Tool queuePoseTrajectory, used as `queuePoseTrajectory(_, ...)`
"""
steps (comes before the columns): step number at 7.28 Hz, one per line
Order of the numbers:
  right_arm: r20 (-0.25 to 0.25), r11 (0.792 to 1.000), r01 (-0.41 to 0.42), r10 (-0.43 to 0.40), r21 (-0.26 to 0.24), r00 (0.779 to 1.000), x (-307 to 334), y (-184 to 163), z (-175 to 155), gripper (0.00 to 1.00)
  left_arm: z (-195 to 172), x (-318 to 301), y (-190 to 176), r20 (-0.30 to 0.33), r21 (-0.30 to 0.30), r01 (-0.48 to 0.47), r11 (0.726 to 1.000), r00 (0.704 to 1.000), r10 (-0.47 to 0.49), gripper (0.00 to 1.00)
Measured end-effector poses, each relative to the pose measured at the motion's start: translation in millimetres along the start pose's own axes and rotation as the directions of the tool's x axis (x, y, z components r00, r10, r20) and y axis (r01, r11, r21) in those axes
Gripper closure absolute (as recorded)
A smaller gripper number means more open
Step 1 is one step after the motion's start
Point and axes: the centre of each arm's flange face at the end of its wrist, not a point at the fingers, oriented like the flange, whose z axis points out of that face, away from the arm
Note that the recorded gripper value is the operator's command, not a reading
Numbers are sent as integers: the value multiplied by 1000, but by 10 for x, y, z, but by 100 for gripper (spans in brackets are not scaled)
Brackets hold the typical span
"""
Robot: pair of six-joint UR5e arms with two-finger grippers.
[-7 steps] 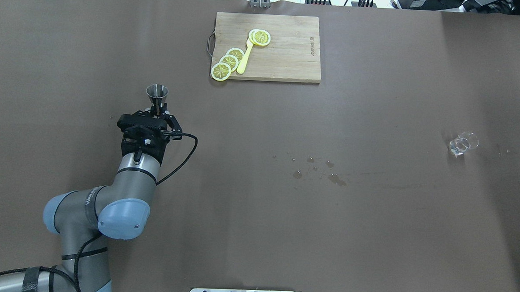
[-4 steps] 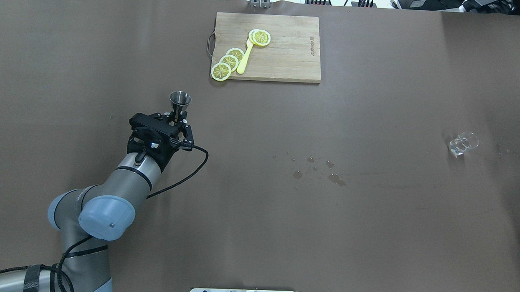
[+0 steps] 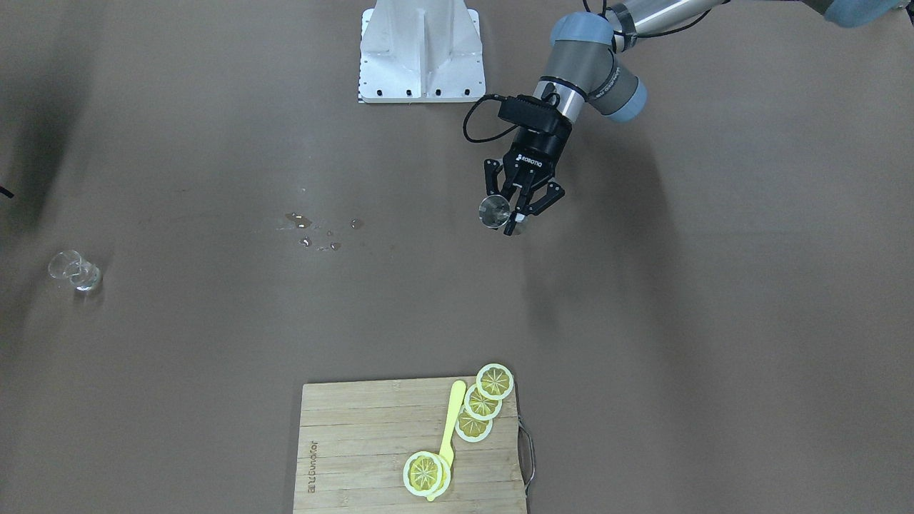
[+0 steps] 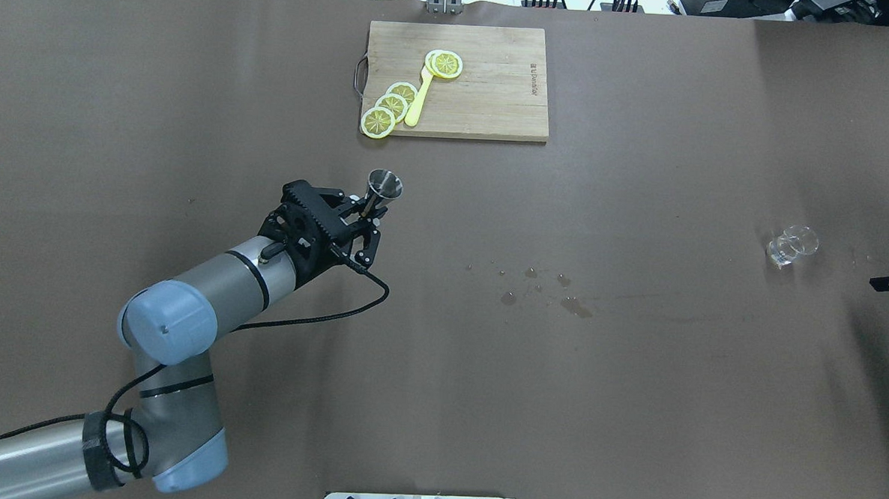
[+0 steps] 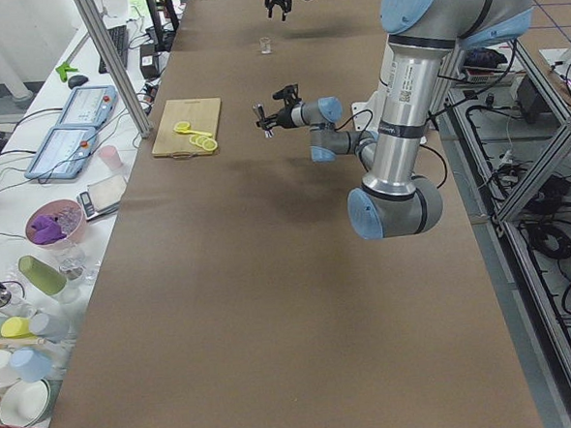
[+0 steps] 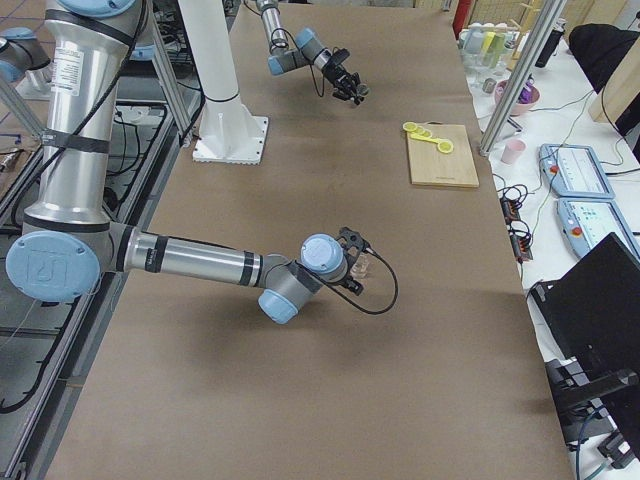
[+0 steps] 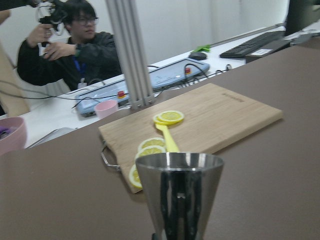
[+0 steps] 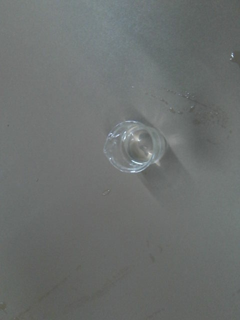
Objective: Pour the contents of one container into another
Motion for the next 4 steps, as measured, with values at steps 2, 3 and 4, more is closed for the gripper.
queuePoseTrajectory(2, -30, 998, -26, 28, 59, 999, -96, 25, 302, 4, 343, -118, -301, -145, 26, -114, 993, 982, 117, 100)
queuePoseTrajectory(3, -36, 996, -35, 39, 87, 999, -142, 21, 470, 4, 466, -159, -439, -194, 39, -161, 986, 967, 166, 100)
queuePoseTrajectory(4, -43, 993, -43, 48, 113, 998, -218, 3, 618, 4, 579, -178, -540, -244, 52, -199, 979, 948, 206, 100)
